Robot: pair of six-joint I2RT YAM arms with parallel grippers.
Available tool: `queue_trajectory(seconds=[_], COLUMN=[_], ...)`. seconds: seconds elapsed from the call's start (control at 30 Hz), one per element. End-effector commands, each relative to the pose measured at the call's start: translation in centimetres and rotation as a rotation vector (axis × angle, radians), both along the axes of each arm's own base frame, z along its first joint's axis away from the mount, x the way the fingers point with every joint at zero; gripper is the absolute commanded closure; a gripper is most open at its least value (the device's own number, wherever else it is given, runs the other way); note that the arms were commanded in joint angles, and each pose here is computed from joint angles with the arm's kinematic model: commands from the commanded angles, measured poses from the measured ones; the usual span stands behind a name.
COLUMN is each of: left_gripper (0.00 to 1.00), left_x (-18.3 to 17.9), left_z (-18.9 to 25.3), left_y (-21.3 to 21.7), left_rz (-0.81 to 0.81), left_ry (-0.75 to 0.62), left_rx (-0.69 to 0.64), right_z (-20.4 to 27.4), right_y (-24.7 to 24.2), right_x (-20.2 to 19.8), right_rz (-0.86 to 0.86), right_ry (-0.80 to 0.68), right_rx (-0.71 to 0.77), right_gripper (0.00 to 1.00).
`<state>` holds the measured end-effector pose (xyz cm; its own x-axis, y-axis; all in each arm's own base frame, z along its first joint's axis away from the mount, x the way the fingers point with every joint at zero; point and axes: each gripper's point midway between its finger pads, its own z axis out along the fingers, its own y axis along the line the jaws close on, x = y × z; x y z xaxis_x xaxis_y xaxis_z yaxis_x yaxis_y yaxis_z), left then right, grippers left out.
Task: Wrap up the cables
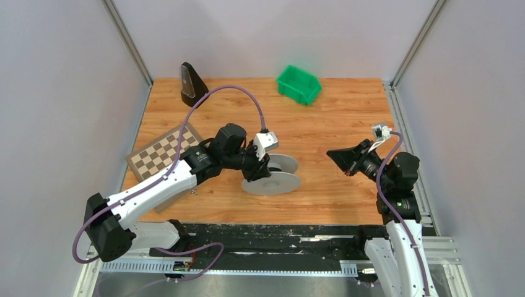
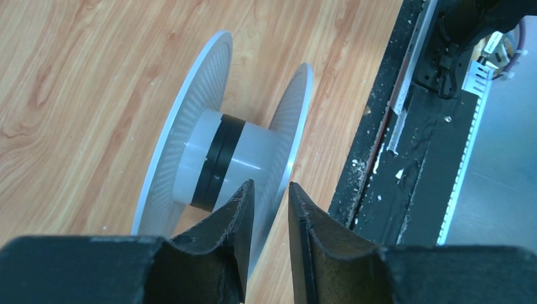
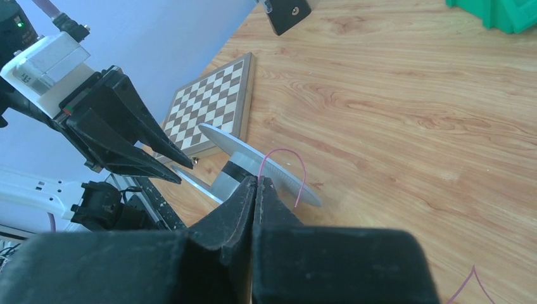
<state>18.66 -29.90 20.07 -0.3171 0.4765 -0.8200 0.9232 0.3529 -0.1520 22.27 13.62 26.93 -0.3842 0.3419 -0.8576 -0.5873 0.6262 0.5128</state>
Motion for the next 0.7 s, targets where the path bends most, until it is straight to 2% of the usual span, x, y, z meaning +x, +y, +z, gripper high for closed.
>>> queue_trajectory(seconds=[0.0,0.17,0.53,0.67], left_gripper=[0.65,0.65,0.69,0.65], left_x=[-0.6,-1.3,-1.6,-1.3], left_z=[2.4,2.4,2.1,2.5], left_y=[-1.3,-1.3,-1.3,-1.5], left_rz=[-0.042,-0.061,-0.063,-0.055], left_ry=[0.024,0.081,0.098,0.089], left_rx=[-0.057,-0.033,-0.039,-0.050], right_z=[0.8,1.1,1.0,1.3], right_y=[-0.1,0.0,0.0,0.0], right_x=[0.0,-0.2,-0.5,-0.5], right_rz=[-0.003,0.000,-0.002,-0.001], right_ry=[-0.039,-0.049,-0.048,-0.052], right_rx=[-0.013,-0.015,-0.021,-0.020], right_gripper=[1.00,1.00,1.00,1.00])
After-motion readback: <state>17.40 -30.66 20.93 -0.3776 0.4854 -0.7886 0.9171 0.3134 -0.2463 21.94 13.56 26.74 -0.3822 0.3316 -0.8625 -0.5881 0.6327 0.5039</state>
